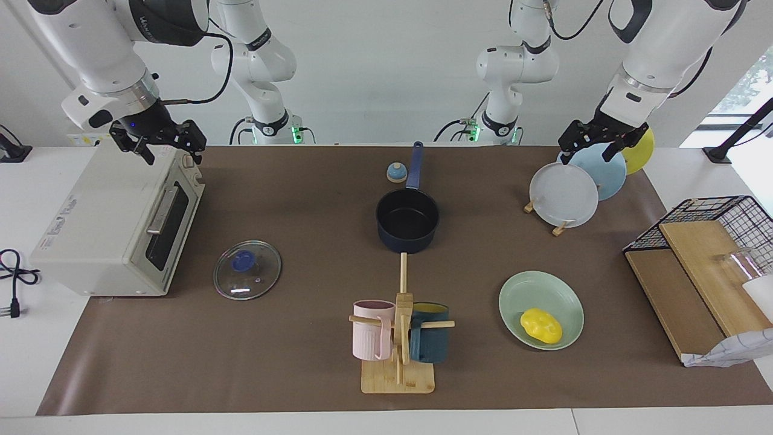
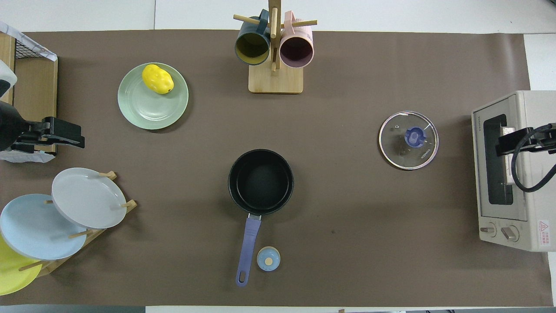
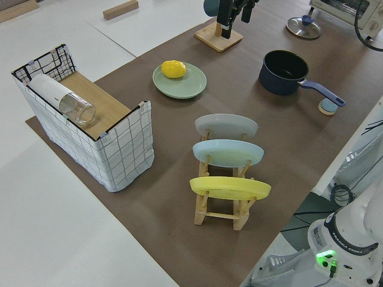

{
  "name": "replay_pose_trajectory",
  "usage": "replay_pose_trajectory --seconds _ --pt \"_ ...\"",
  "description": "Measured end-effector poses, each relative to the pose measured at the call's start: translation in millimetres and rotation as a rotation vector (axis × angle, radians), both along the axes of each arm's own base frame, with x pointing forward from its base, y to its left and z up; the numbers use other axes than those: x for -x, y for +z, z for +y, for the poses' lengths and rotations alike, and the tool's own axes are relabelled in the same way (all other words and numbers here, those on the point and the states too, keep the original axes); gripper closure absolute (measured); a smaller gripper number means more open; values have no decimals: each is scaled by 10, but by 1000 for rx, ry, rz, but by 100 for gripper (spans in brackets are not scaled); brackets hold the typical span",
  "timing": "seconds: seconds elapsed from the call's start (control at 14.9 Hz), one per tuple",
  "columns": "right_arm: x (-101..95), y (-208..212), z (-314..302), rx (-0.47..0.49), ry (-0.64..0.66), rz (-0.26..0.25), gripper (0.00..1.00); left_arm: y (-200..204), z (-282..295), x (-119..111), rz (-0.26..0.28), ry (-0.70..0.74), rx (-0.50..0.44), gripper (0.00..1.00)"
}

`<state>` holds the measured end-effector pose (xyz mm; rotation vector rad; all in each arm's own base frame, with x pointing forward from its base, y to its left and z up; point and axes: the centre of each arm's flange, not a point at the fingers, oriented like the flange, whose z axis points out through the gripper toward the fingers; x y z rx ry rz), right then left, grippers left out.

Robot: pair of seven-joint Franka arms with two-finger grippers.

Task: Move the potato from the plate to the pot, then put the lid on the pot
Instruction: 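Reach the left gripper to the yellow potato on the green plate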

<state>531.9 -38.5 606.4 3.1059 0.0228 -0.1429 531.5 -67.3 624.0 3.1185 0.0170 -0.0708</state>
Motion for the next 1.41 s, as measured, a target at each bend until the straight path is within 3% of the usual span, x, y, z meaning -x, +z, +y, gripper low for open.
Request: replay_pose_trajectory --seconds 0.47,0.6,0.81,1.07,1.41 --pt "0 0 0 0 0 0 0 5 -3 -12 -11 -1 1 0" --pt "0 0 0 0 0 0 0 10 -8 -51 -39 0 5 0" --pt "0 0 0 0 0 0 0 -142 -41 -160 -31 14 25 0" --pt "0 0 0 0 0 0 0 -580 -114 -590 -19 139 52 0" --pt "0 0 0 0 0 0 0 -1336 -281 -1293 -69 378 68 0"
